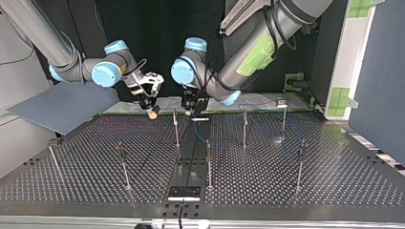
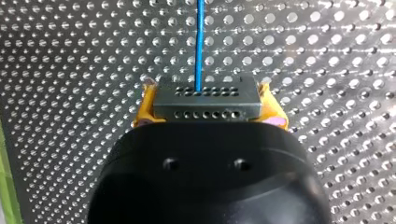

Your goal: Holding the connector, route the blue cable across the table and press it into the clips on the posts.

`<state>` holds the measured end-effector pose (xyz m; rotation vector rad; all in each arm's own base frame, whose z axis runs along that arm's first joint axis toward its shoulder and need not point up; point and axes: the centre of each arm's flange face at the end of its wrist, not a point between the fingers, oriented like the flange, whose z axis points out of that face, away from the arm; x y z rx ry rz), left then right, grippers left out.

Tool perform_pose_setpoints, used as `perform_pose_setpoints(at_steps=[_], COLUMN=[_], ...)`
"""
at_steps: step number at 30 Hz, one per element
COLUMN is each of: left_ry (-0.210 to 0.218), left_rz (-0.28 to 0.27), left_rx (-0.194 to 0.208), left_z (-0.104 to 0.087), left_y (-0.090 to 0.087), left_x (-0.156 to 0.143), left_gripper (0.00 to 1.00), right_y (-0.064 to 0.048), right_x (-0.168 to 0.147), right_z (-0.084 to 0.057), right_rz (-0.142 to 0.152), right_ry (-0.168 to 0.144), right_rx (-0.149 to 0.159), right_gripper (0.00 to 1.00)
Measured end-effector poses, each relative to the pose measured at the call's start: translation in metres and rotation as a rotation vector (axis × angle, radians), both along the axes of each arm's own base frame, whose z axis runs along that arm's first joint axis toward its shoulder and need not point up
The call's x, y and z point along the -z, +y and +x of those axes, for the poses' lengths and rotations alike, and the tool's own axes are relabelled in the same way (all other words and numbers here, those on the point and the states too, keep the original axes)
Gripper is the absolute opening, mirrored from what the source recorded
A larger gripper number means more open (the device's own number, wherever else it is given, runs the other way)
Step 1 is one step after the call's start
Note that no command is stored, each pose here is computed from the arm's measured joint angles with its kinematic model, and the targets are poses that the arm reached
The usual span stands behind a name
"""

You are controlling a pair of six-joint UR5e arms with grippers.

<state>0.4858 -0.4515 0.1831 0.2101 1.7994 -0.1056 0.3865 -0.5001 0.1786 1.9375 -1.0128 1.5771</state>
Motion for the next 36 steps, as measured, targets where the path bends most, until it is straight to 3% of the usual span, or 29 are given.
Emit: perform_pose_setpoints(at_steps=[6, 12, 25, 36], left_ry=[-0.003, 0.028, 0.038, -0.002], left_rz=[-0.007, 0.002, -0.018, -0.063], left_rx=[-0.004, 0.015, 0.023, 0.025], left_z=[0.009, 0.013, 0.019, 0.042], left_y=[0.003, 0.001, -0.001, -0.003], left_x=[0.000, 0.024, 0.032, 0.011], left_gripper=[0.00, 0.00, 0.00, 0.00], right_y=[-0.007, -0.011, -0.014, -0.025], right_x=[-0.004, -0.005, 0.002, 0.007], right_z=[-0.001, 0.000, -0.004, -0.012], right_rz=[-0.013, -0.013, 0.005, 0.012], right_ry=[-0.040, -0.067, -0.072, -0.078], right_rx=[-0.012, -0.030, -0.021, -0.002], right_gripper=[0.00, 0.00, 0.00, 0.00])
